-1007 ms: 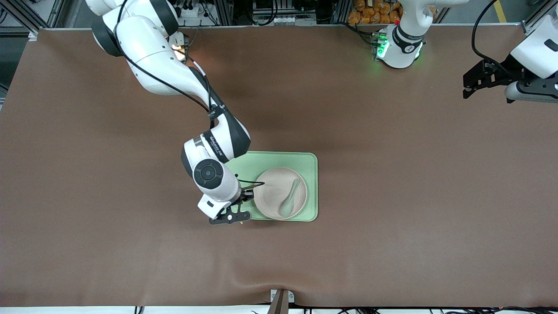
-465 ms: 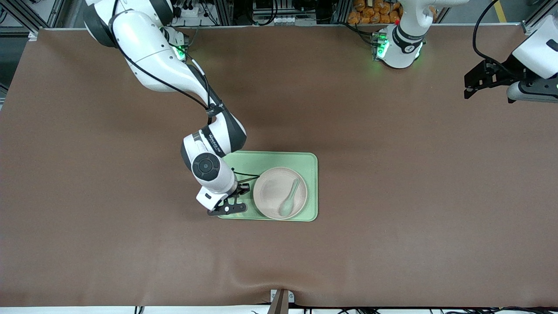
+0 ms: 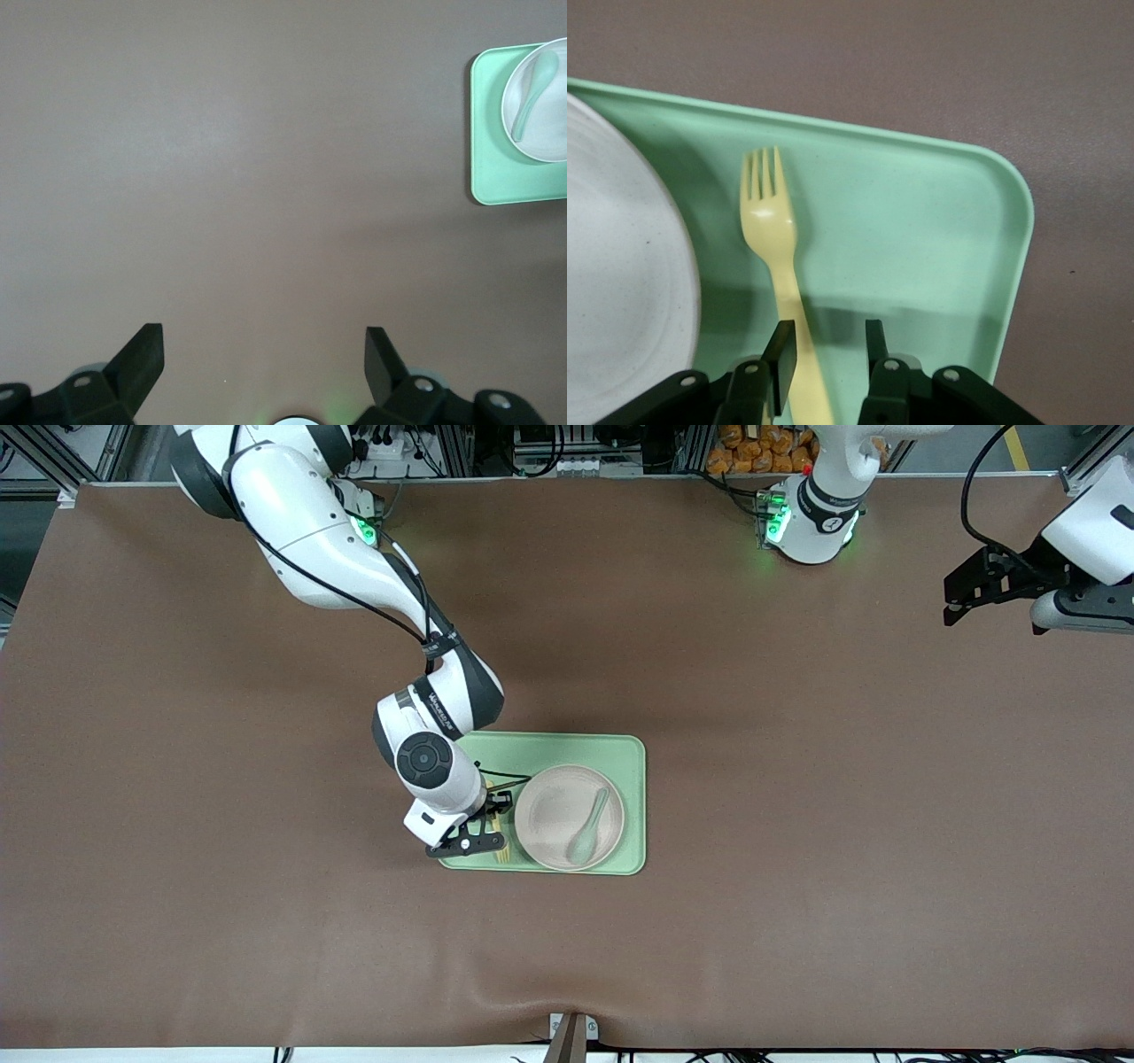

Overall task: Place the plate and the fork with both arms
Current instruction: 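Lower the fork onto the tray beside the plate and open the right gripper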

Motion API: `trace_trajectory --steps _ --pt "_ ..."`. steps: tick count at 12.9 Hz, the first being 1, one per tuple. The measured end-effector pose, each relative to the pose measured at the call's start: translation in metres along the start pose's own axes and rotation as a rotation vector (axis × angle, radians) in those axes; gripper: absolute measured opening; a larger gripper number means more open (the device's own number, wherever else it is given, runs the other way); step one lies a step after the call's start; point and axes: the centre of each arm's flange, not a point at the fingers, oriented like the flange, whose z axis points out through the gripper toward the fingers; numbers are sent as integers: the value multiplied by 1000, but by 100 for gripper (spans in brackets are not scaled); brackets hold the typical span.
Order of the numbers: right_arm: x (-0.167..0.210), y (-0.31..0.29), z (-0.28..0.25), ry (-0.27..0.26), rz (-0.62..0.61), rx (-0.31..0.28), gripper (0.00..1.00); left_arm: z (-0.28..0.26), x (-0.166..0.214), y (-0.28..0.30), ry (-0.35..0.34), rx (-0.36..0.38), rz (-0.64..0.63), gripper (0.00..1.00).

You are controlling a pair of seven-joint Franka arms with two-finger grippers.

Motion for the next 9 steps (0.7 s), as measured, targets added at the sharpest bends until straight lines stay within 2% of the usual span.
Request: trace_trajectory --steps 1,5,7,8,9 --pt "0 0 0 0 1 0 46 0 0 0 0 0 0 100" --pt "6 2 -21 18 8 8 89 0 0 0 0 0 0 100" --pt "14 6 -47 32 17 14 93 0 0 0 0 0 0 100" --pt "19 12 -64 43 27 18 100 0 0 0 0 0 0 100" --pt "23 21 -80 52 40 20 100 0 0 0 0 0 0 100"
